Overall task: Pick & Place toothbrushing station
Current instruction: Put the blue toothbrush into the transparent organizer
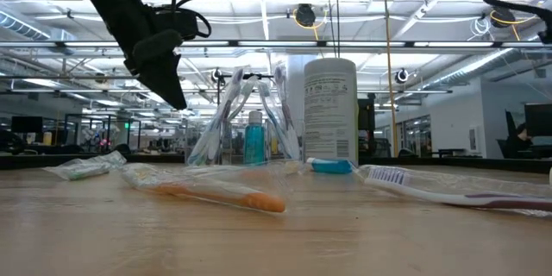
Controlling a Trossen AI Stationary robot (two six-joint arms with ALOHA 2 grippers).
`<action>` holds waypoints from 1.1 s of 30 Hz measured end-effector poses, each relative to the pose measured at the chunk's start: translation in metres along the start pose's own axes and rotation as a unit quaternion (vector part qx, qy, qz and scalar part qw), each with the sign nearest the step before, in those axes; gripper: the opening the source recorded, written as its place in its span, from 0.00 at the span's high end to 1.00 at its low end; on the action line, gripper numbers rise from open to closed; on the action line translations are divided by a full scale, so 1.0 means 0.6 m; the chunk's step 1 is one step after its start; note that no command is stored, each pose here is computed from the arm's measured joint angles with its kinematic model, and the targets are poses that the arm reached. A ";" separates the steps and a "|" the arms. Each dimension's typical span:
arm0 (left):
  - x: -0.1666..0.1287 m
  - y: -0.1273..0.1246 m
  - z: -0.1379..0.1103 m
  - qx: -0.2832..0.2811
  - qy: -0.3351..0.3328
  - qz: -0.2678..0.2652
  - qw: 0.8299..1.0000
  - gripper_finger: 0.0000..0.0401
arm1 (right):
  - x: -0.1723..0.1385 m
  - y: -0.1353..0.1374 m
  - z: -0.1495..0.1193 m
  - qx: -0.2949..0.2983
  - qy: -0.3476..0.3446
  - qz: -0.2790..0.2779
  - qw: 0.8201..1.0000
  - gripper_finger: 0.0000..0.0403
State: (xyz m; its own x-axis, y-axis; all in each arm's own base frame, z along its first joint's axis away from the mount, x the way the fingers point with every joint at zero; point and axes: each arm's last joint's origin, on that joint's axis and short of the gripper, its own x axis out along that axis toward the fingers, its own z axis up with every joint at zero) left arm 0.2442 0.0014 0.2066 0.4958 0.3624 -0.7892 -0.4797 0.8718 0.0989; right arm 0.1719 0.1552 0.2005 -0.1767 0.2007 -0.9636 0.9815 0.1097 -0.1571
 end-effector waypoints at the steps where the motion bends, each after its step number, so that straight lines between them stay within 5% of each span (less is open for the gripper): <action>1: 0.000 0.000 0.000 -0.001 0.000 0.000 1.000 0.71 | 0.007 -0.001 0.000 -0.006 0.001 0.002 1.000 0.65; 9: 0.000 0.000 0.000 -0.015 0.000 -0.001 1.000 0.71 | 0.041 -0.007 -0.003 -0.013 0.074 -0.020 0.997 0.65; 17: 0.000 0.000 0.000 -0.021 0.000 -0.001 1.000 0.71 | 0.067 -0.021 0.010 0.007 0.061 -0.042 0.997 0.65; 33: 0.000 0.000 0.000 -0.026 0.000 0.000 1.000 0.71 | 0.126 -0.025 0.036 -0.019 0.082 0.019 0.996 0.69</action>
State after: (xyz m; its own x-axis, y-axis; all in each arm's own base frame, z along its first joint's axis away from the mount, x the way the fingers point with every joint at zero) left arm 0.2442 0.0014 0.2066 0.4957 0.3613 -0.7898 -0.5164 0.8537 0.0664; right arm 0.1455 0.1476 0.1251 -0.1515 0.3620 -0.9198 0.9849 0.1344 -0.1093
